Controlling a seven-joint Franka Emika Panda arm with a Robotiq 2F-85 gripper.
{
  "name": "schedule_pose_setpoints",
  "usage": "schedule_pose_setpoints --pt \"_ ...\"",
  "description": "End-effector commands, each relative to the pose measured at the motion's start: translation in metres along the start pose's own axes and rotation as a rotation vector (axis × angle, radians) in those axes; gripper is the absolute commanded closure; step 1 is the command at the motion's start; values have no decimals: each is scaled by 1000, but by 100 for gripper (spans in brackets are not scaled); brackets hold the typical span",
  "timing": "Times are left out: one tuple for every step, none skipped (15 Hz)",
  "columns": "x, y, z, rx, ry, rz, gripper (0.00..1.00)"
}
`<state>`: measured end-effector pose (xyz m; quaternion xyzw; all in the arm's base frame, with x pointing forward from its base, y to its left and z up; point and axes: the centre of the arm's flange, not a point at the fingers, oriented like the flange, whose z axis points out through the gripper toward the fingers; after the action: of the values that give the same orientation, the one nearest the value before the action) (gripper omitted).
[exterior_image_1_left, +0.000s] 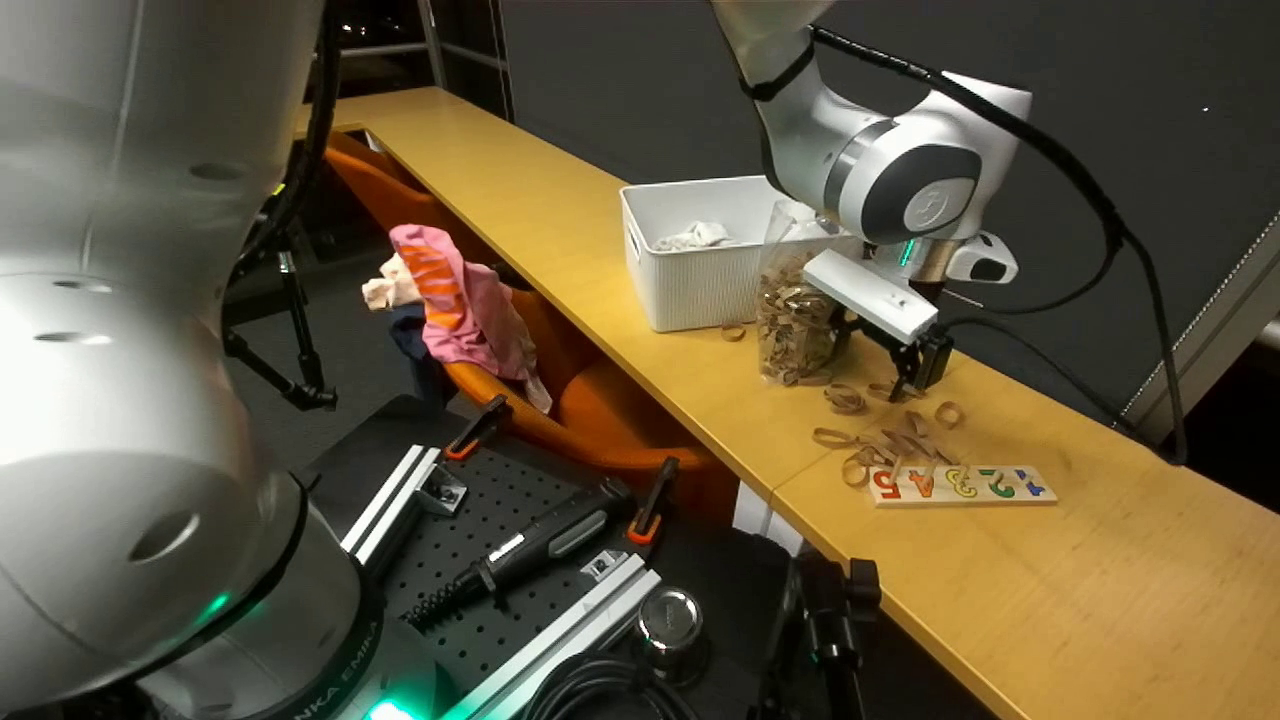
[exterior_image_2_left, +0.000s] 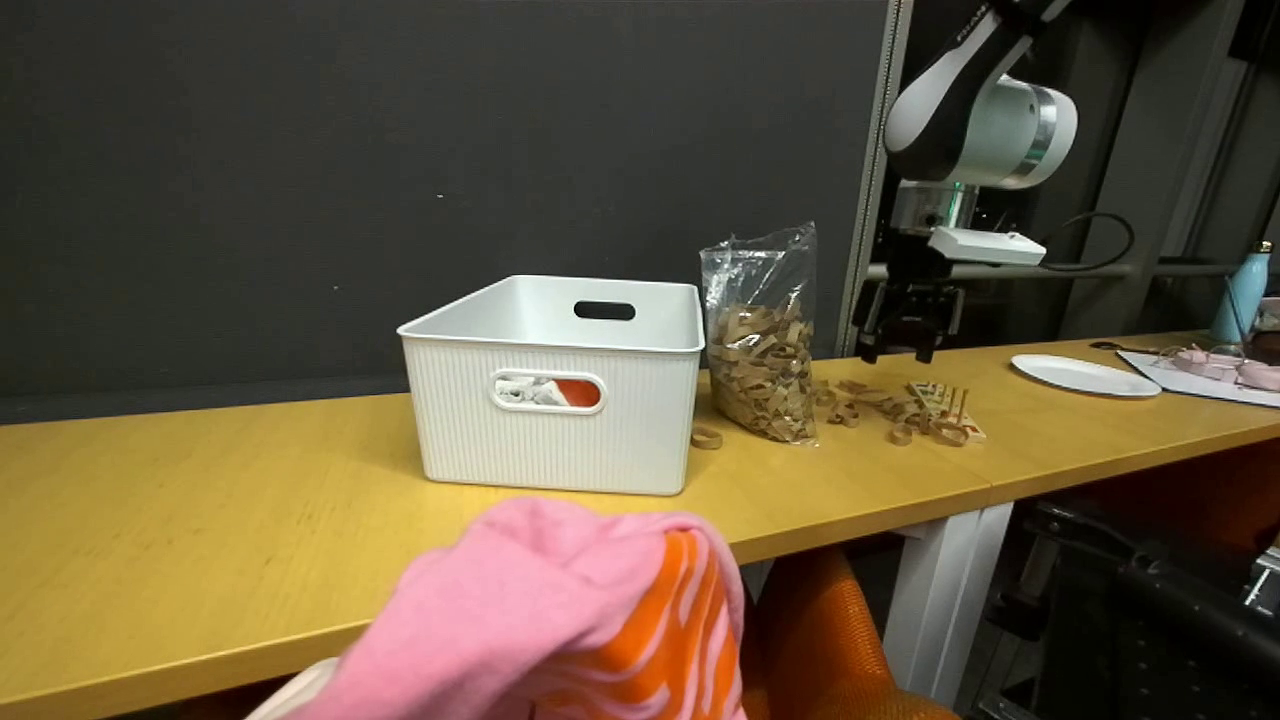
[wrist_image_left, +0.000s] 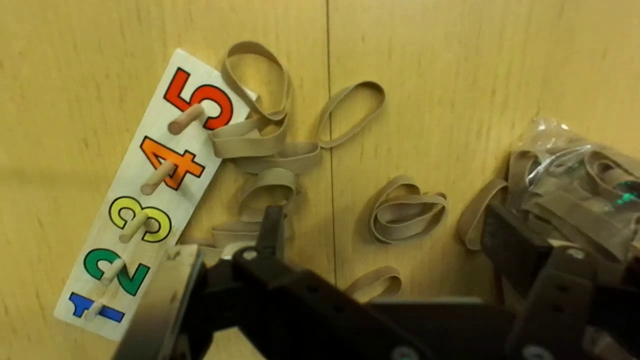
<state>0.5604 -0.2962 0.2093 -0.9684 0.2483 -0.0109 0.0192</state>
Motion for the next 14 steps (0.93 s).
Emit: schedule_pose_setpoints --pt "30 -13 14 66 -47 184 0" --pt "30 -16 18 76 -82 228 0" --pt "31 -18 21 89 -109 268 0" --pt "31 -20 23 103 -129 305 0" --pt "33 -20 25 109 -149 347 0" --pt "34 -21 30 100 -157 385 0" --pt "34 -21 34 86 -160 417 0" --pt "32 -19 35 60 -141 446 0" --pt "26 -12 28 43 -119 472 0" --pt "23 -16 35 61 -140 418 0" --pt "23 -13 35 55 -139 438 0" --pt "23 -10 34 52 -137 450 0" --pt "23 -8 34 50 -135 455 0" --pt "24 -8 34 50 -134 458 0"
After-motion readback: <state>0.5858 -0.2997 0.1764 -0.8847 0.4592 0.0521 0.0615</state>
